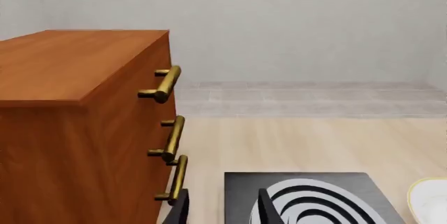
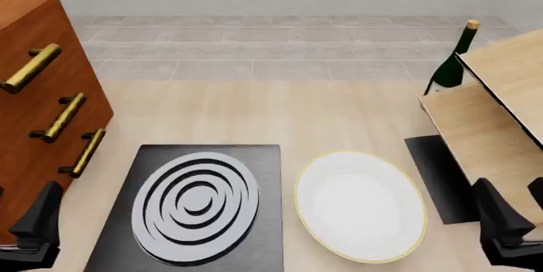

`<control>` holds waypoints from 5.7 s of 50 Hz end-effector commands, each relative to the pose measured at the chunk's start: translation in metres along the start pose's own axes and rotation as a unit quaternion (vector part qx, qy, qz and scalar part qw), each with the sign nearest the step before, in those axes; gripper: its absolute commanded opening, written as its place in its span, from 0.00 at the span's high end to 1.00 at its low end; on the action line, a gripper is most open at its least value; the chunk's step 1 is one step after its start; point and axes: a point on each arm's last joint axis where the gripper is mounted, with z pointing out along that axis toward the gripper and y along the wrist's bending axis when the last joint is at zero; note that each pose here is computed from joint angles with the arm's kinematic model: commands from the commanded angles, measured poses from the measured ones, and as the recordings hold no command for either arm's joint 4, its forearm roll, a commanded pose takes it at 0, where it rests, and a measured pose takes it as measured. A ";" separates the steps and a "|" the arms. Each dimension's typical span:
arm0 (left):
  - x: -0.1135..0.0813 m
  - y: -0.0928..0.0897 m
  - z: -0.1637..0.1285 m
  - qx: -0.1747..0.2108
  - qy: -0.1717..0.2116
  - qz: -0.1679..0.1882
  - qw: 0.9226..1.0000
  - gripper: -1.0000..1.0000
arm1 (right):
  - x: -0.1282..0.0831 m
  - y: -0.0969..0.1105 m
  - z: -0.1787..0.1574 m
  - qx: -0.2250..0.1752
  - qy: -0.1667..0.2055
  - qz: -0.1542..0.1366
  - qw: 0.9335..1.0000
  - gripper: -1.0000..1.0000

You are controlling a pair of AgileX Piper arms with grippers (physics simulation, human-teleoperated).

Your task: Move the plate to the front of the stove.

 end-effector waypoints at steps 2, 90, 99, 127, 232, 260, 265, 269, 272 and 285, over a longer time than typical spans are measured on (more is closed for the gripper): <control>-0.004 -0.001 0.000 0.010 -0.015 0.003 1.000 0.00 | 0.010 -0.004 -0.003 0.026 -0.027 -0.028 0.999 0.00; -0.137 -0.172 0.058 0.474 -0.169 0.429 0.750 0.00 | 0.010 -0.004 -0.003 0.025 -0.026 -0.027 0.999 0.00; -0.129 -0.187 0.056 0.498 -0.167 0.443 0.727 0.00 | 0.010 -0.004 -0.003 0.025 -0.027 -0.027 0.999 0.00; -0.121 -0.238 0.037 0.554 -0.203 0.434 0.681 0.00 | 0.010 -0.004 -0.003 0.025 -0.027 -0.027 0.999 0.00; 0.015 -0.307 0.020 0.615 -0.171 0.507 0.579 0.00 | 0.010 -0.004 -0.003 0.025 -0.026 -0.027 0.999 0.00; 0.031 -0.308 0.037 0.603 -0.153 0.527 0.579 0.00 | 0.010 -0.004 -0.003 0.029 -0.026 -0.027 0.999 0.00; 0.035 -0.307 0.038 0.602 -0.152 0.531 0.577 0.00 | 0.010 -0.004 -0.003 0.029 -0.026 -0.027 0.999 0.00; 0.039 -0.307 0.039 0.602 -0.148 0.533 0.576 0.00 | 0.010 -0.004 -0.003 0.029 -0.026 -0.027 0.999 0.00; 0.045 -0.305 0.040 0.600 -0.148 0.539 0.573 0.00 | 0.010 -0.004 -0.003 0.029 -0.026 -0.027 0.999 0.00; 0.048 -0.304 0.048 0.594 -0.141 0.544 0.576 0.00 | 0.010 -0.004 -0.003 0.029 -0.026 -0.027 0.999 0.00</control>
